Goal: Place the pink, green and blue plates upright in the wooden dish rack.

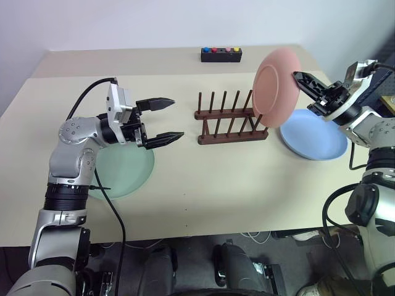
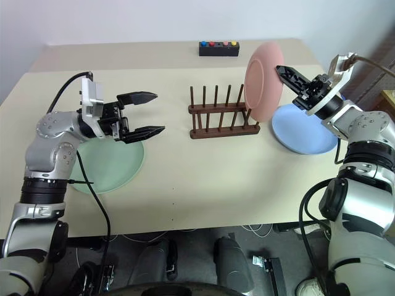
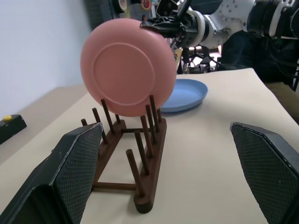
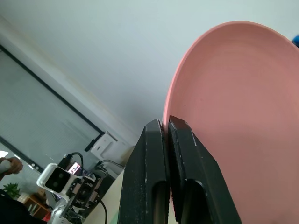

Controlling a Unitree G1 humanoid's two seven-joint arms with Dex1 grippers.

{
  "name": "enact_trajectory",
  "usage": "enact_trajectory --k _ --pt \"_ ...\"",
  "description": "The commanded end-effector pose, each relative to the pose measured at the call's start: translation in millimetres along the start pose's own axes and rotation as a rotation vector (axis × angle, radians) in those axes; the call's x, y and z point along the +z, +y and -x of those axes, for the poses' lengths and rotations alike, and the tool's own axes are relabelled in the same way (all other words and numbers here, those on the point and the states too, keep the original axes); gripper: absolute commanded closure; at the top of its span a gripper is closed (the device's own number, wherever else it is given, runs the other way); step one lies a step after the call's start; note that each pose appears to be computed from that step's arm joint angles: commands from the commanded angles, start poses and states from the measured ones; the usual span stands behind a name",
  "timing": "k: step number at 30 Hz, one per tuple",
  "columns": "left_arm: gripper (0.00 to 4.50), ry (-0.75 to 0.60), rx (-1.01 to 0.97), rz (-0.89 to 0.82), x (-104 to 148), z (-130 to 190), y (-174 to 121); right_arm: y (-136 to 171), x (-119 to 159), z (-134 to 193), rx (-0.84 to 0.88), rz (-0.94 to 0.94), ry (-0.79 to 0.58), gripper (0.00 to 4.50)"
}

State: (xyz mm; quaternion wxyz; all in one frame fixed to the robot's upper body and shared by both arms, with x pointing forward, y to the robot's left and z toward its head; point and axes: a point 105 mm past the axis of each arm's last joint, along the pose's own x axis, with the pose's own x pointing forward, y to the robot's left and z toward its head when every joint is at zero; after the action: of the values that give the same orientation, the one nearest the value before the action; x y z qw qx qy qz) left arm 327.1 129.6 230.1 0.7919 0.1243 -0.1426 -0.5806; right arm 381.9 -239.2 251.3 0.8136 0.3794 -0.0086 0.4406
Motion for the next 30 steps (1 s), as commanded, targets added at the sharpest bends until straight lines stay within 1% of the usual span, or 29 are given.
enact_trajectory --k 1,14,15,17,23,25,30 --pt "0.0 -0.038 0.011 -0.04 14 4 1 5 9 1 0.019 0.028 -0.043 4.49" --pt "0.0 -0.042 0.009 -0.041 16 3 1 -5 -3 3 -0.004 0.032 -0.016 4.49" --pt "0.0 -0.043 0.009 -0.04 16 2 1 -5 -3 3 -0.002 0.028 -0.016 3.87" --pt "0.0 -0.043 0.007 -0.04 16 2 1 -5 -3 2 0.002 0.029 -0.018 3.09" --pt "0.0 -0.044 0.009 -0.037 15 1 1 -2 4 2 0.003 0.054 -0.03 0.05" --pt "0.0 -0.045 0.01 -0.038 15 1 1 0 7 2 0.003 0.071 -0.04 0.01" --pt "0.0 -0.054 0.012 -0.035 15 0 1 17 27 9 0.035 0.156 -0.078 0.01"
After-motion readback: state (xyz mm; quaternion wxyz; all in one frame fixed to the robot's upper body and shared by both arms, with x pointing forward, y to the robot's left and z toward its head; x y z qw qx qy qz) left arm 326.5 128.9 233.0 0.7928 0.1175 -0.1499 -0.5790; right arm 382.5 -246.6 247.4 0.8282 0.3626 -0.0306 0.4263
